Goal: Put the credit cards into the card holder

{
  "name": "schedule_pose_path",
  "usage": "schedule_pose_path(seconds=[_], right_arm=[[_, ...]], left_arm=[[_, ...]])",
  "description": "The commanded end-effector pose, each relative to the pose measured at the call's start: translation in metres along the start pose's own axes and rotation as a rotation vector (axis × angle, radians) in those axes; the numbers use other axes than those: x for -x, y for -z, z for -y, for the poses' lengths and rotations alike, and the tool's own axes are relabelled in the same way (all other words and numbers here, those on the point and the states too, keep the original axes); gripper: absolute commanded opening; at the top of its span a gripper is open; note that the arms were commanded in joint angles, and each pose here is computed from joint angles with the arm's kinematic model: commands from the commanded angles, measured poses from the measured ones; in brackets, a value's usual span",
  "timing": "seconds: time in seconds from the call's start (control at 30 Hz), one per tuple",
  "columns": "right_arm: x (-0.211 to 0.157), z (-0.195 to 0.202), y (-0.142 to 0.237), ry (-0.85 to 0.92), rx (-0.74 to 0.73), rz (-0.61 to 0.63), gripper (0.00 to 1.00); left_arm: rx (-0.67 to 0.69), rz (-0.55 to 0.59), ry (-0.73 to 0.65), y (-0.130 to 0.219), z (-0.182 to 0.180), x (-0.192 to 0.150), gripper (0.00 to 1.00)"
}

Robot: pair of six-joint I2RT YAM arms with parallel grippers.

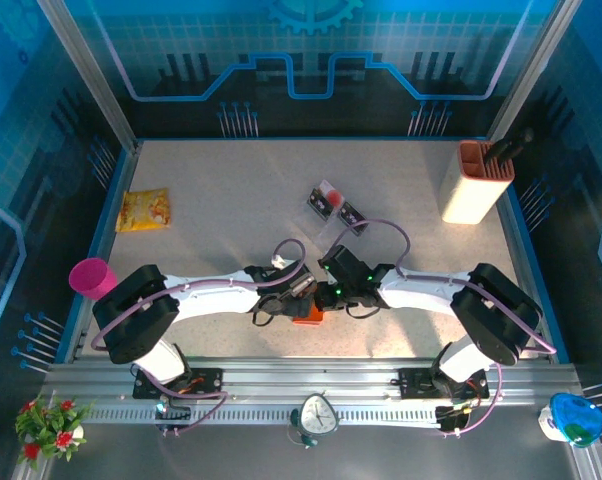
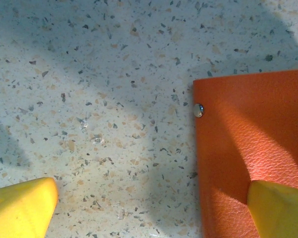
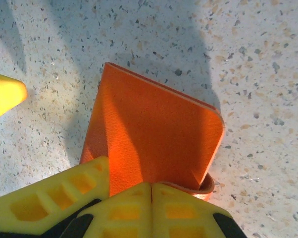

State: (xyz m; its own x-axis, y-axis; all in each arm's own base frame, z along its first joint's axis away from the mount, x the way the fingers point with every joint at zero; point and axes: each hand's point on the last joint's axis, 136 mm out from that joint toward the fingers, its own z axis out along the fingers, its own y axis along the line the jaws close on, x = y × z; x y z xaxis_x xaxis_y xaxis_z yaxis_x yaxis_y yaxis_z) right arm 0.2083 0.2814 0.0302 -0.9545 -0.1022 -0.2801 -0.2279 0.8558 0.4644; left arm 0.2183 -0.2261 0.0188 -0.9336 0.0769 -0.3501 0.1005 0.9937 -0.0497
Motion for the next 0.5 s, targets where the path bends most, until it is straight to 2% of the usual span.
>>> schedule_pose_path(seconds=[0.0,0.47], right_arm=[[-0.023,0.023,-0.016,-0.03,-0.063,-0.079,0.0],[-0.041,0.054,-0.026,-0.149,-0.087,-0.147,0.0]], left_arm=[[0.136,-0.073,-0.037,-0.014,-0.034,-0.028,0.99],[0.128,-0.065,-0.03,-0.011,-0.035,-0.027,0.99]])
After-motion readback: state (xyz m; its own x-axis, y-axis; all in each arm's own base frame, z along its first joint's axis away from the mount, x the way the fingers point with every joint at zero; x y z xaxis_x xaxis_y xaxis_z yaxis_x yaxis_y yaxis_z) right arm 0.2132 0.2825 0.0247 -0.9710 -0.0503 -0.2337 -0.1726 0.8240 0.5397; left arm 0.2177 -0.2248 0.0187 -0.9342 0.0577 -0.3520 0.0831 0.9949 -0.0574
